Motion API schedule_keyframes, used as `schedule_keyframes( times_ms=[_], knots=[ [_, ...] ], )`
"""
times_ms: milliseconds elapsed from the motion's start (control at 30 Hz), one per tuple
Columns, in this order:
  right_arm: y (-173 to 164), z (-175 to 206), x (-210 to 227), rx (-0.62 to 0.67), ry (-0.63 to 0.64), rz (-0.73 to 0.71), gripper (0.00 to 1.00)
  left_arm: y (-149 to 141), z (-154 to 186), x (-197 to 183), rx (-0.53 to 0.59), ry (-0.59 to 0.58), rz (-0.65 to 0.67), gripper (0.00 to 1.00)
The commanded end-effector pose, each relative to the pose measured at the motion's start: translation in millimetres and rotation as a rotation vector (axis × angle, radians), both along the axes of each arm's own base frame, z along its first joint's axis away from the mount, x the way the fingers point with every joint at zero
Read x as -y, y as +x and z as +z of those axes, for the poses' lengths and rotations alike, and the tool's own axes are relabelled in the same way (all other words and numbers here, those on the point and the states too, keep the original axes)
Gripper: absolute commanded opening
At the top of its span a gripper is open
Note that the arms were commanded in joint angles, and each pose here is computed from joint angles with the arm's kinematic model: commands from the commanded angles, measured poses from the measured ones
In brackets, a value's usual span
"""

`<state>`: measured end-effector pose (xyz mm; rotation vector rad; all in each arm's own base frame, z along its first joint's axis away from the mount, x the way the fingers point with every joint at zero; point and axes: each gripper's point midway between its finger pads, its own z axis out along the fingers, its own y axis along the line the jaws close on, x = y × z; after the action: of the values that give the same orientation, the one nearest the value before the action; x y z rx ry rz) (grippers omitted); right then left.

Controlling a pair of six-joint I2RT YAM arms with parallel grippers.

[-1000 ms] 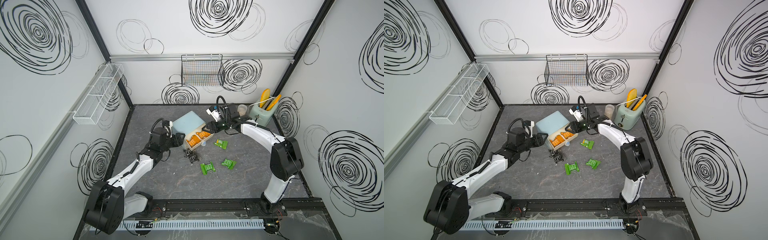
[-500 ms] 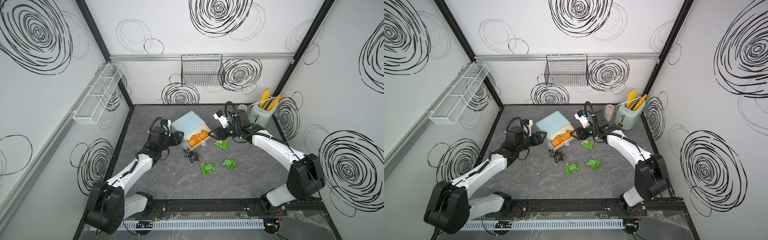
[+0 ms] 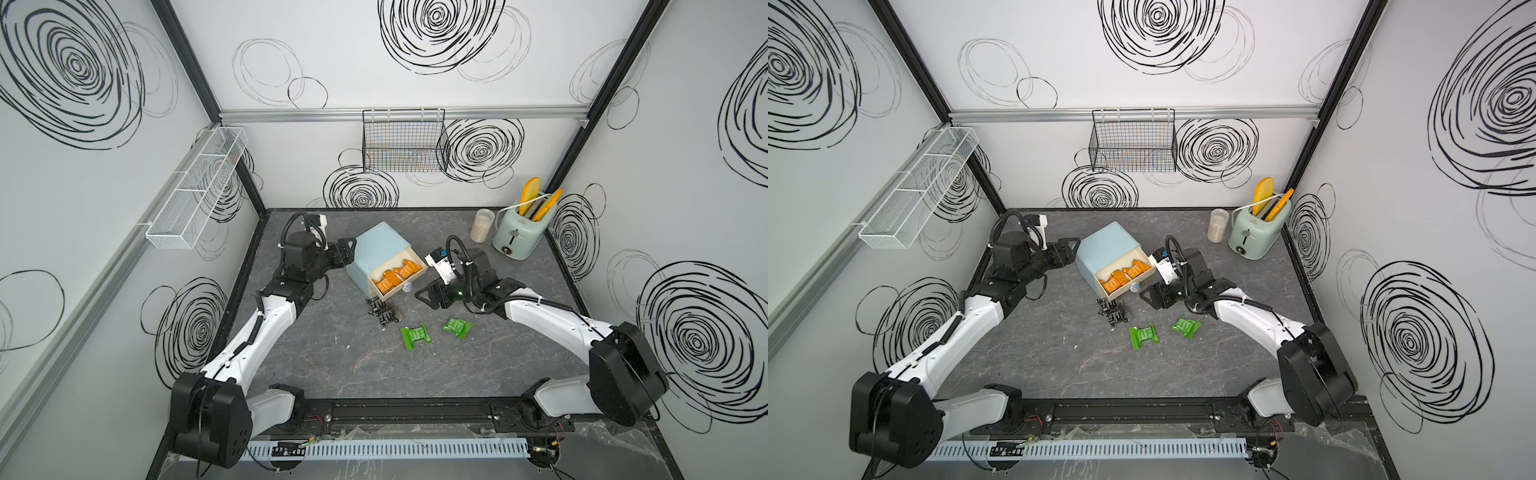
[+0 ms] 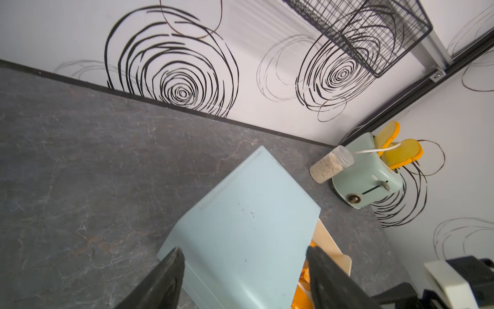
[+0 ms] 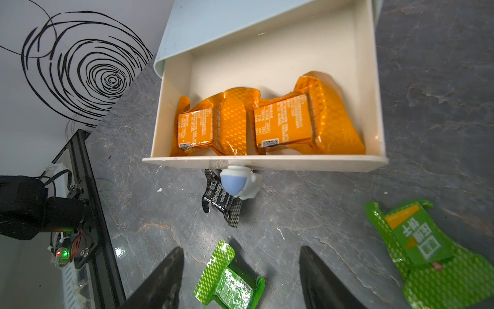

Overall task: Place the cookies into the drawer by color
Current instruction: Place the cookie in the drawer, then close the drawer in the storage box.

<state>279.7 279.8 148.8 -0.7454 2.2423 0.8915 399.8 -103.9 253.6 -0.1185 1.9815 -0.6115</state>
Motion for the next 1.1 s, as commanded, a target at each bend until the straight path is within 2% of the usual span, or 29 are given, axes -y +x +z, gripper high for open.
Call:
schedule_keyframes(
  times_ms=[0, 233, 433, 633, 767, 1067],
  knots=[
    [7.3, 3.4, -9.3, 0.065, 0.009, -0.035, 0.71, 19.6, 4.8, -8.4, 0.02, 0.068, 0.01, 0.77],
    [13.0, -9.4, -19.9, 0.071, -0.015, -0.072, 0.7, 56.1, -7.3, 5.1, 0.004, 0.074, -0.079, 0.79],
    [18.3, -18.8, -26.6, 0.061, -0.022, -0.078, 0.66, 72.2, -23.6, 24.1, -0.029, 0.051, -0.166, 0.78],
    [25.4, -20.2, -37.1, 0.053, -0.009, -0.064, 0.61, 78.1, -41.2, 32.9, -0.074, 0.032, -0.19, 0.76],
    [33.5, -22.0, -41.5, 0.052, -0.011, -0.076, 0.57, 80.1, -51.9, 39.5, -0.113, 0.025, -0.215, 0.71],
    [49.3, -14.9, -47.5, 0.078, -0.024, -0.092, 0.4, 75.8, -60.8, 46.4, -0.139, 0.028, -0.236, 0.6]
  ],
)
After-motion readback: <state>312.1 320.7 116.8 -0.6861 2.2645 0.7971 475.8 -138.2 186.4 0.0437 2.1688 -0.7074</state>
